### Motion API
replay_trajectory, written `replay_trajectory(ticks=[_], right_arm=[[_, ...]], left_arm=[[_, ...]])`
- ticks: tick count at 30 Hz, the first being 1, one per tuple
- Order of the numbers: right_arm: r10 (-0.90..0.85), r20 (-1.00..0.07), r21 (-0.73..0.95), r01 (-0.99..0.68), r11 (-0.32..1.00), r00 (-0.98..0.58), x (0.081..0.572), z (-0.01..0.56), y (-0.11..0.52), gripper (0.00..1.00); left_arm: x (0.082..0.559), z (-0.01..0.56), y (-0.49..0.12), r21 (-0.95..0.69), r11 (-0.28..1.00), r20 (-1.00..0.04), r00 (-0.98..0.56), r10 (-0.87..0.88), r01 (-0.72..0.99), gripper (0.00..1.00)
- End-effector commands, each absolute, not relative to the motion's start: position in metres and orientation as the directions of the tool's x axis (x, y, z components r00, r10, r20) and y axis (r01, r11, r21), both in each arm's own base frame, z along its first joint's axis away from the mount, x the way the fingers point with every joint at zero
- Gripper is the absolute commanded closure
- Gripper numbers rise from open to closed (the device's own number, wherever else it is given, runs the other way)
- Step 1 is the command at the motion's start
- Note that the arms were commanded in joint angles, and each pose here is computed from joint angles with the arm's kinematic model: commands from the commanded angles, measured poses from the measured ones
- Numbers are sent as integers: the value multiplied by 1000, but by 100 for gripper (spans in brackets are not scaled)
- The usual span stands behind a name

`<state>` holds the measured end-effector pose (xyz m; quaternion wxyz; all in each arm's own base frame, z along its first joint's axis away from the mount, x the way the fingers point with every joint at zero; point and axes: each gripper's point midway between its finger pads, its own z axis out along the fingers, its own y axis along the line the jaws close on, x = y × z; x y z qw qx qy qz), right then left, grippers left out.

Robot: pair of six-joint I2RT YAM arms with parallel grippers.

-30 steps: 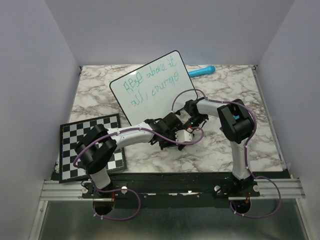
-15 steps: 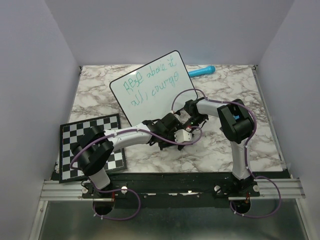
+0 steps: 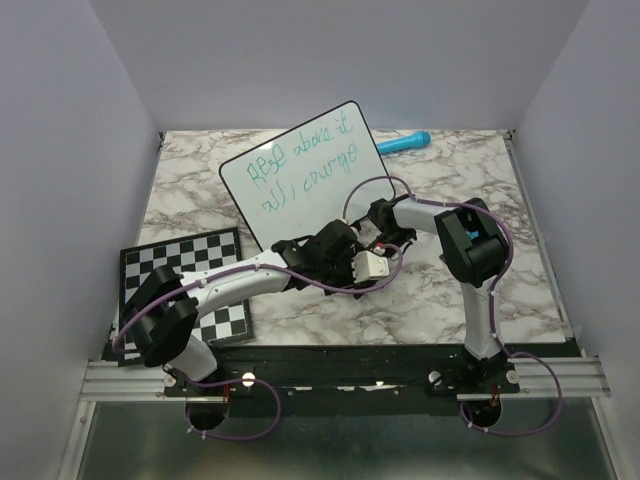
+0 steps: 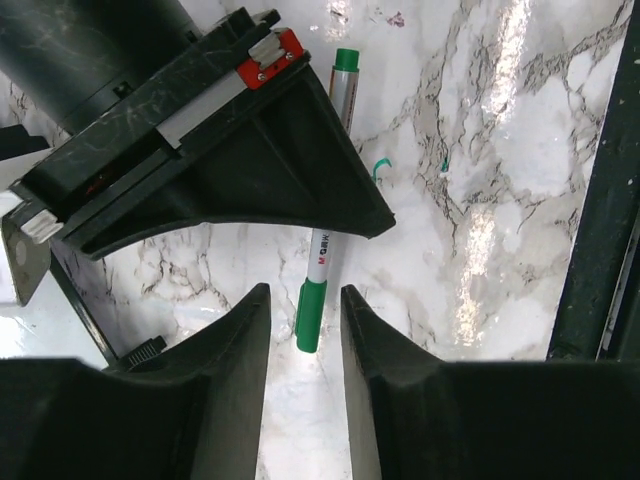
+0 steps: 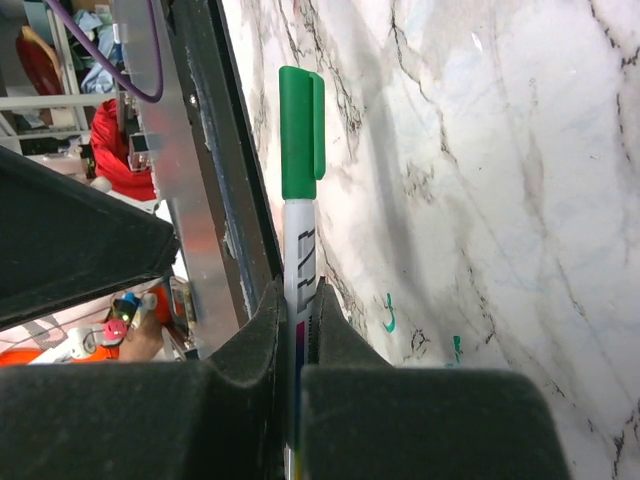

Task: Write a sentence on the whiteboard
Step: Insert the whiteboard marker without the cap into the pen cap.

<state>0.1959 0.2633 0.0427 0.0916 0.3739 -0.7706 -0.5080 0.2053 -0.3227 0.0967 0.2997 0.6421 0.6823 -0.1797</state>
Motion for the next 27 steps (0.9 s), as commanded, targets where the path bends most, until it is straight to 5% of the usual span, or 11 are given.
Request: replay_trajectory(ticks=[1, 6, 10, 20, 27], right_arm=[[-648, -327, 840, -526, 135, -688, 204, 57, 269, 99], [-645, -362, 829, -549, 108, -673, 203, 64, 266, 99], [-643, -399, 815, -574, 79, -654, 202, 70, 266, 99], [-629, -431, 827, -562, 11, -647, 193, 87, 266, 99], [-621, -441, 831, -557, -9, -648, 190, 93, 266, 99]], left_arm=[[203, 118, -329, 151, 114, -686, 20, 727, 982, 56], [198, 131, -312, 202, 104, -692, 67, 718, 974, 22], [192, 120, -286, 251, 100, -684, 103, 722, 963, 9], [198, 107, -282, 294, 117, -695, 128, 708, 949, 5], [208, 90, -300, 270, 85, -674, 125, 728, 959, 16]])
